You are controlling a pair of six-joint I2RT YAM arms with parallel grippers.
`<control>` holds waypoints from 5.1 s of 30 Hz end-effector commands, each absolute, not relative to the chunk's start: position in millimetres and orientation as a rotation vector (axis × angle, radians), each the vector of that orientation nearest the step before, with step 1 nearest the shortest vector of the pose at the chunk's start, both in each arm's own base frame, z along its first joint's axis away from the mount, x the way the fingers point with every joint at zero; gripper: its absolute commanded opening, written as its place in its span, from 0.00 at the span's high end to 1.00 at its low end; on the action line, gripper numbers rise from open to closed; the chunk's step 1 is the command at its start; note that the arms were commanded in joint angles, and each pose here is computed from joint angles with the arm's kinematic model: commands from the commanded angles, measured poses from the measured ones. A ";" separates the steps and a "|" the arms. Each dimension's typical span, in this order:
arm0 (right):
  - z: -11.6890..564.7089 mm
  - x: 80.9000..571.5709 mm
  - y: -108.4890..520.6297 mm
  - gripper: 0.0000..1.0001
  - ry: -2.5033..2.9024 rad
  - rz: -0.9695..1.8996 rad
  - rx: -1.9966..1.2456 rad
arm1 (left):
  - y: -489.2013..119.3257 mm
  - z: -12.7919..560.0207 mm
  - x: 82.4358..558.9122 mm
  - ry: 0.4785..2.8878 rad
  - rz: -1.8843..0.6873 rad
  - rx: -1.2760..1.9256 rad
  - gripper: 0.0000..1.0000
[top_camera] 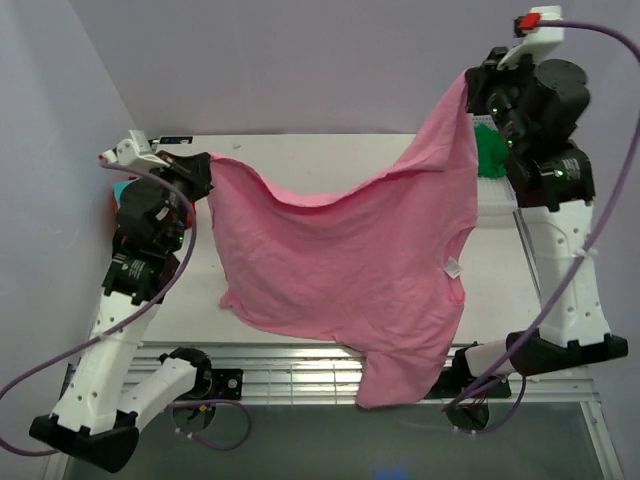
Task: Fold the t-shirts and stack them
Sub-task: Flatten the tshirt out
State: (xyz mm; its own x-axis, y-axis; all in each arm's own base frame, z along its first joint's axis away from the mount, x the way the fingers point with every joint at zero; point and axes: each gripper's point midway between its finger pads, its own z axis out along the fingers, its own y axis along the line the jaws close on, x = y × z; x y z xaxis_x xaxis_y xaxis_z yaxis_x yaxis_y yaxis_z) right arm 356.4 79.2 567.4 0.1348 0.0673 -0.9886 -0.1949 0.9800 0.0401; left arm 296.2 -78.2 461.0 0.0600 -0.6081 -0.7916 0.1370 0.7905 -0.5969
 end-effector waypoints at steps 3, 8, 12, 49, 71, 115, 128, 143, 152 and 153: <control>505.1 420.6 84.8 0.92 1.524 0.133 -0.082 | -48.7 399.3 346.1 1.407 -0.352 -0.572 1.00; 421.8 468.7 96.4 0.92 1.685 0.112 -0.097 | -53.4 328.3 383.5 1.534 -0.255 -0.593 1.00; 400.2 483.7 96.0 0.92 1.731 0.083 -0.092 | -59.4 312.8 397.9 1.582 -0.243 -0.567 1.00; 245.5 564.1 121.4 0.92 2.051 0.075 -0.130 | -72.1 190.3 480.9 1.939 -0.033 -0.509 1.00; 200.4 656.5 87.1 0.13 1.906 -0.071 0.190 | 39.6 159.0 603.2 1.720 0.227 -0.848 0.26; 42.6 530.9 163.8 0.56 2.531 0.173 -0.237 | -144.8 141.4 456.4 2.017 -0.295 -0.397 0.60; 44.5 550.2 171.9 0.57 2.491 0.198 -0.242 | -137.5 136.2 449.7 2.023 -0.258 -0.397 0.60; 61.4 568.9 179.1 0.59 2.420 0.225 -0.222 | -135.7 120.8 443.9 2.054 -0.245 -0.399 0.60; 59.8 576.4 184.9 0.92 2.406 0.253 -0.216 | -132.4 115.6 440.6 2.065 -0.226 -0.405 0.60; 60.4 579.1 186.3 0.92 2.395 0.259 -0.215 | -131.8 115.0 440.3 2.065 -0.222 -0.406 0.60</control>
